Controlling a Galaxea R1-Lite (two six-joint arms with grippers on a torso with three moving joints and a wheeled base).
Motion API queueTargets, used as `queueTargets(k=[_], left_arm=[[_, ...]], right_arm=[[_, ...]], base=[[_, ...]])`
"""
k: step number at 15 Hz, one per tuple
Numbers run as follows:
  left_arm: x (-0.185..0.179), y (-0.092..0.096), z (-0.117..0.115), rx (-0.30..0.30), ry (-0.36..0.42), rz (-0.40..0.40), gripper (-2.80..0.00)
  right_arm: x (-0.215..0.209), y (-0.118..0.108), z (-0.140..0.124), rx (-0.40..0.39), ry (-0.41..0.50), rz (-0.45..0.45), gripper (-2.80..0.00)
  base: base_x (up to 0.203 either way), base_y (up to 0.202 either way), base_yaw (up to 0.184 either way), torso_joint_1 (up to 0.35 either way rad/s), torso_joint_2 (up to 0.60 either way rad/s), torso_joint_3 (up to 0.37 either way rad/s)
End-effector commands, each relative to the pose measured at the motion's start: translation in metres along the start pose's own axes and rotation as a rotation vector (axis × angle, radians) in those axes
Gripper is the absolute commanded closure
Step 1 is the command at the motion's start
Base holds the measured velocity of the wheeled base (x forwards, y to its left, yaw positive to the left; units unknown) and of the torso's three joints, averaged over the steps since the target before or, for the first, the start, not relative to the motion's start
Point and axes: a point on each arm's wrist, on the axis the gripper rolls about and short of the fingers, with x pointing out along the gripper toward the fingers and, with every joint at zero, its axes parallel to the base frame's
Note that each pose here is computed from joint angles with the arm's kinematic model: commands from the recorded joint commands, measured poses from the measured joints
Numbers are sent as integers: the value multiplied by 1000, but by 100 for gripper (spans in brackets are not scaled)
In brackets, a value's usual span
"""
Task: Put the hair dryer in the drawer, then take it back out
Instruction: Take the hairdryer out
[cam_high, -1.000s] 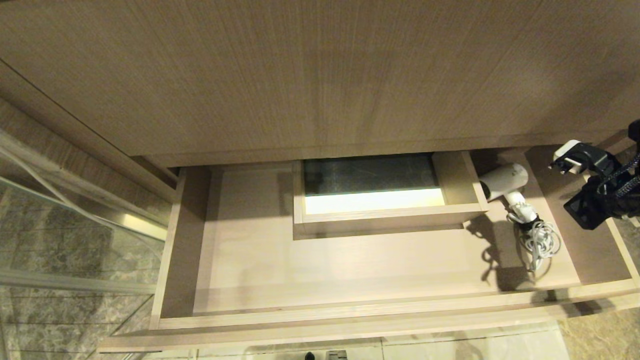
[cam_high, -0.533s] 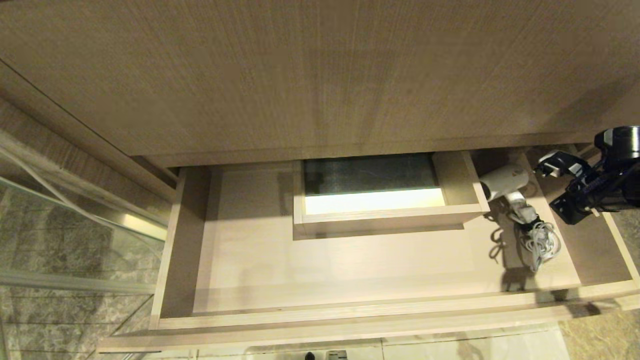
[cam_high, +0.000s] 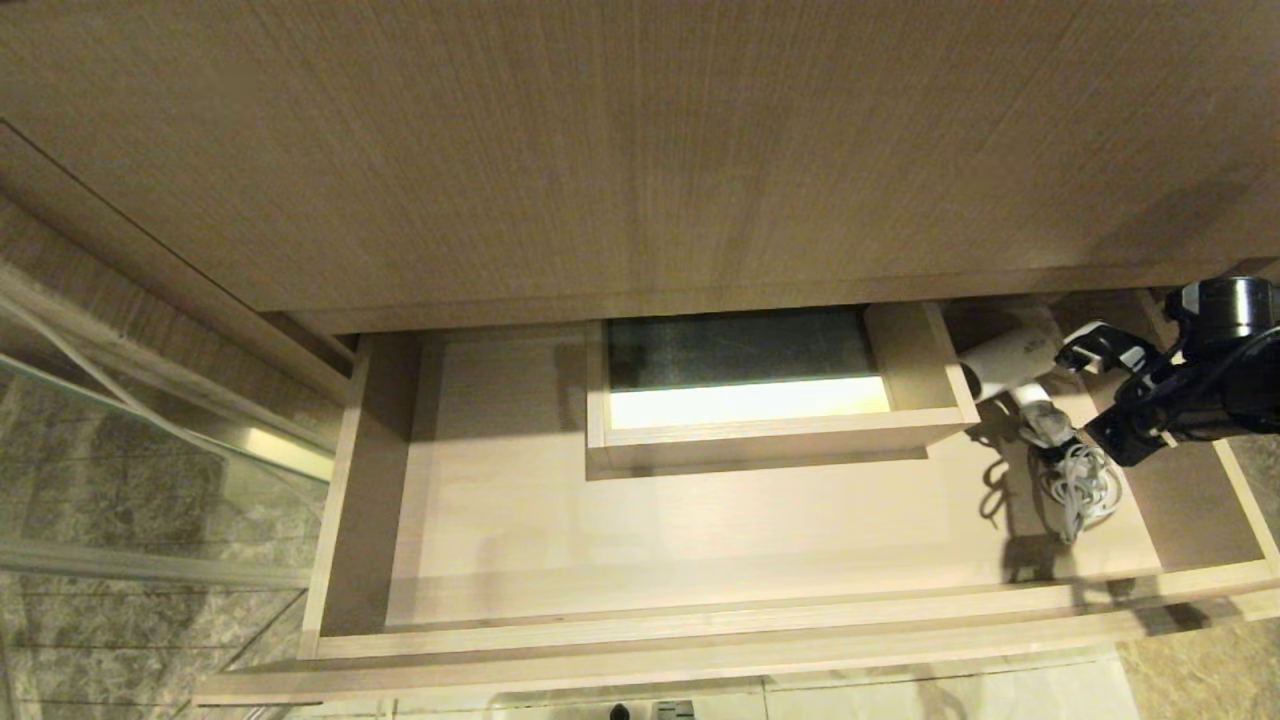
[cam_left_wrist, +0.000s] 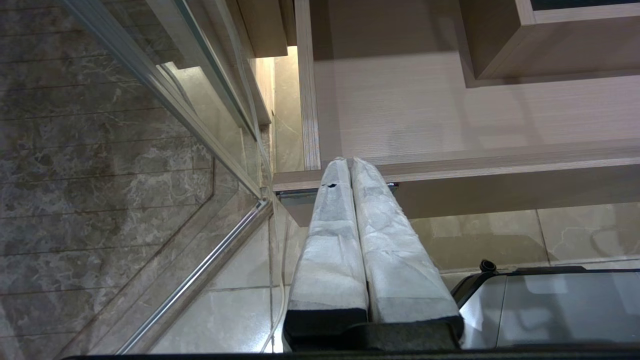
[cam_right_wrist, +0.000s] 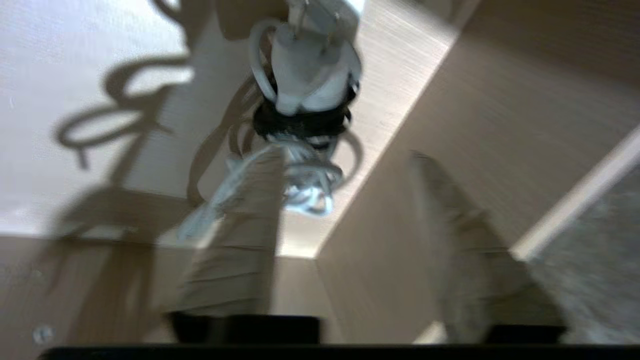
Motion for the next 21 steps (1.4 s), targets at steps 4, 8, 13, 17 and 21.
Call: queueTargets(k=[4, 8, 13, 17, 21], left_arm=[[0, 0, 0, 0, 0, 0, 0], [0, 0, 0, 0, 0, 0, 0], [0, 0, 0, 0, -1, 0, 0], [0, 0, 0, 0, 0, 0, 0], [0, 0, 0, 0, 0, 0, 0]], right_arm=[[25, 5, 0, 64, 12, 25, -280], [40, 6, 7, 134, -15, 47, -280], [55, 9, 19, 141, -53, 65, -280], [68, 12, 22, 154, -62, 81, -280], [76, 18, 19, 154, -46, 96, -280]], base=[[0, 0, 0, 0, 0, 0], [0, 0, 0, 0, 0, 0], [0, 0, 0, 0, 0, 0], [0, 0, 0, 0, 0, 0], [0, 0, 0, 0, 0, 0]])
